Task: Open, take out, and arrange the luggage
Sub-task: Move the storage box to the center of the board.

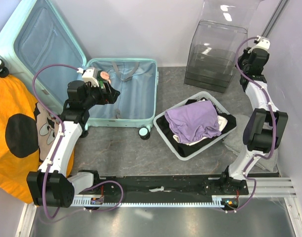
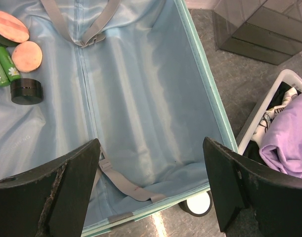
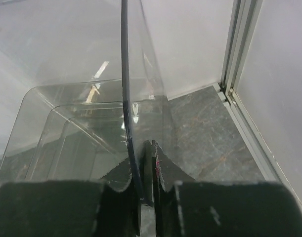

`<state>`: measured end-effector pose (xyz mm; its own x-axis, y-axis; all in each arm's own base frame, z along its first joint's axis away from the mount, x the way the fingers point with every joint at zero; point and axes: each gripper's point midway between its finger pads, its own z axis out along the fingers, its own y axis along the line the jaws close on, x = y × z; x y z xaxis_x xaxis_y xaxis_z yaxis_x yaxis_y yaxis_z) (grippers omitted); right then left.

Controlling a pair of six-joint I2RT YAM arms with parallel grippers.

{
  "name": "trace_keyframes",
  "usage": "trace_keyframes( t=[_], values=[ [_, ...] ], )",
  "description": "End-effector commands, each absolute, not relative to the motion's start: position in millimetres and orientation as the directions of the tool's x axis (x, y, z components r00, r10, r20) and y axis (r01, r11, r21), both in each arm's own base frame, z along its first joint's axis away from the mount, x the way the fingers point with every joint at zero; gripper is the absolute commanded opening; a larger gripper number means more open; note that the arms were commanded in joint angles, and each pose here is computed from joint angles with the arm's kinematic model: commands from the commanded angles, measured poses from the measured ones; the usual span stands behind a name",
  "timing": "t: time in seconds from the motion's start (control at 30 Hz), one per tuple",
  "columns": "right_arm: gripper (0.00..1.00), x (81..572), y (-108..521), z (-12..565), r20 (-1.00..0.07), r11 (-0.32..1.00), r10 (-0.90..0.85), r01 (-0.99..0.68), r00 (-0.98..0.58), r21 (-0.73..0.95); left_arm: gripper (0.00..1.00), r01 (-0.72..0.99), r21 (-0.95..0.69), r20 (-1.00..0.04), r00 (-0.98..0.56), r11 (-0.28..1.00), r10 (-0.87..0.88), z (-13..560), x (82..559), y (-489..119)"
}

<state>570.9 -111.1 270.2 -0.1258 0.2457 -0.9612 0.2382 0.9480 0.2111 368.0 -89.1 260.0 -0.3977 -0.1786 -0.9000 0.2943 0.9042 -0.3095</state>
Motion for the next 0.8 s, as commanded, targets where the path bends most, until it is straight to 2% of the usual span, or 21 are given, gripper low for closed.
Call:
trace_keyframes(
  t=[0.0,0.2,0.77],
  values=[
    [0.06,549,-80,291,-0.948,0.941,0.300,0.197,-0.109,0.275,0.91,0.326,-0.321,-0.910,-0.367,0.889,-0.194,271,369,-95],
    [0.00,532,-67,277,-0.940,0.943,0.302,0.193,-0.158,0.271,0.91,0.327,-0.327,-0.907,-0.372,0.887,-0.198,270,369,-96],
    [0.00,498,-40,270,-0.929,0.946,0.303,0.184,-0.212,0.266,0.91,0.342,-0.334,-0.908,-0.367,0.878,-0.202,274,367,-100]
  ],
)
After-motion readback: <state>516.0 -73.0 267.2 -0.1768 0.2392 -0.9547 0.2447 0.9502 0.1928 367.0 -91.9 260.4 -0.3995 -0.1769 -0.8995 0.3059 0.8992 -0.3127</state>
